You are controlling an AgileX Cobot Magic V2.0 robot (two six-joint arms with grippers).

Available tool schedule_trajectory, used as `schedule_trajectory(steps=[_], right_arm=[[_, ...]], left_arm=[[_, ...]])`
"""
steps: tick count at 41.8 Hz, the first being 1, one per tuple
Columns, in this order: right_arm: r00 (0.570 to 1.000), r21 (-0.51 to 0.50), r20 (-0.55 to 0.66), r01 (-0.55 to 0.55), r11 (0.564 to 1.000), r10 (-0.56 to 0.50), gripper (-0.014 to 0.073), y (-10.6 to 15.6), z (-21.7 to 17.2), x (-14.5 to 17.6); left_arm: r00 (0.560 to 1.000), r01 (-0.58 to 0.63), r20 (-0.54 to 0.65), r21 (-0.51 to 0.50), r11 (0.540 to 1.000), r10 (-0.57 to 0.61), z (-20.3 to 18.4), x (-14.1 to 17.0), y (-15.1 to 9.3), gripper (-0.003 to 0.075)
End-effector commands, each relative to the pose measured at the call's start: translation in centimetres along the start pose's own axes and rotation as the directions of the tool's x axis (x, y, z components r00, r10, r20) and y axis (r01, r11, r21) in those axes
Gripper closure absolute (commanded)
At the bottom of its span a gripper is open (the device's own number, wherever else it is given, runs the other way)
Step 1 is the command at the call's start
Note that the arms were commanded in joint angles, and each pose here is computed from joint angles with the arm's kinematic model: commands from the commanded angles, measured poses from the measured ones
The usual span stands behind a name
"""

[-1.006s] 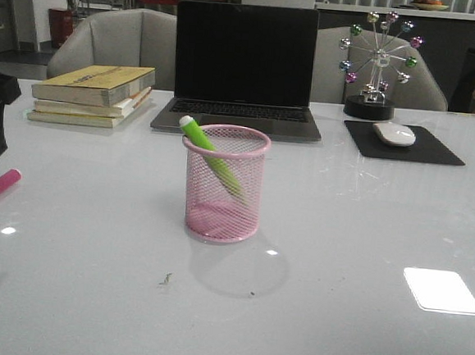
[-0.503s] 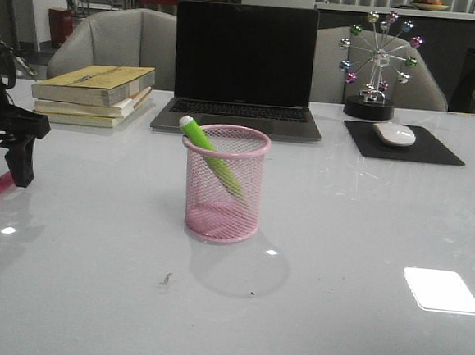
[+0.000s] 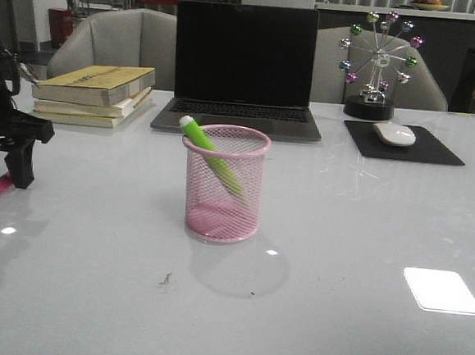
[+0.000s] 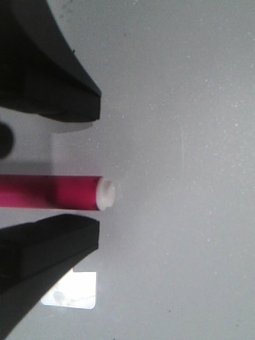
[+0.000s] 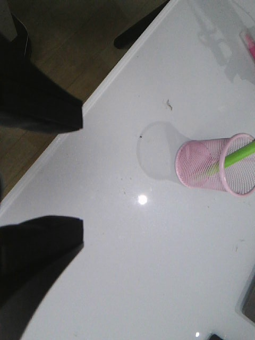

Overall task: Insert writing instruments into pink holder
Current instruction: 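Lower the left gripper onto the pink marker and grasp it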

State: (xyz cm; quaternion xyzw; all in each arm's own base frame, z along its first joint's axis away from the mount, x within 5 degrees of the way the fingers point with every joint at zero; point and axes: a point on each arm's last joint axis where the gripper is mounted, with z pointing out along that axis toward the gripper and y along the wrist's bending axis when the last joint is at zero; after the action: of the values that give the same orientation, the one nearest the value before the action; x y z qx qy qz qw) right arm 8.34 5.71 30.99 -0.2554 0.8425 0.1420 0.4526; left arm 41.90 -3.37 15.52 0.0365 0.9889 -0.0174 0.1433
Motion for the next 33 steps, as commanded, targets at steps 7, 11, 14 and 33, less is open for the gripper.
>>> schedule_trajectory(steps=[7,11,14,33], right_arm=[[0.995,0.002,0.095,0.006,1.000,-0.006,0.0127,-0.01,-0.51,-1.35],[0.995,0.002,0.095,0.006,1.000,-0.006,0.0127,-0.01,-0.51,-1.35],[0.995,0.002,0.095,0.006,1.000,-0.006,0.0127,-0.01,-0.51,-1.35],[0.995,0.002,0.095,0.006,1.000,-0.006,0.0127,-0.01,-0.51,-1.35]], left_arm=[[0.998,0.013,0.065,0.005,1.000,-0.014,-2.74,-0.96,0.03,0.0383],[0.999,0.013,0.052,0.005,1.000,-0.014,-2.73,-0.84,0.03,0.0415],[0.999,0.013,0.052,0.005,1.000,-0.014,-2.73,-0.84,0.03,0.0446],[0.999,0.003,0.043,0.005,1.000,-0.003,-2.83,-0.75,0.02,0.0627]])
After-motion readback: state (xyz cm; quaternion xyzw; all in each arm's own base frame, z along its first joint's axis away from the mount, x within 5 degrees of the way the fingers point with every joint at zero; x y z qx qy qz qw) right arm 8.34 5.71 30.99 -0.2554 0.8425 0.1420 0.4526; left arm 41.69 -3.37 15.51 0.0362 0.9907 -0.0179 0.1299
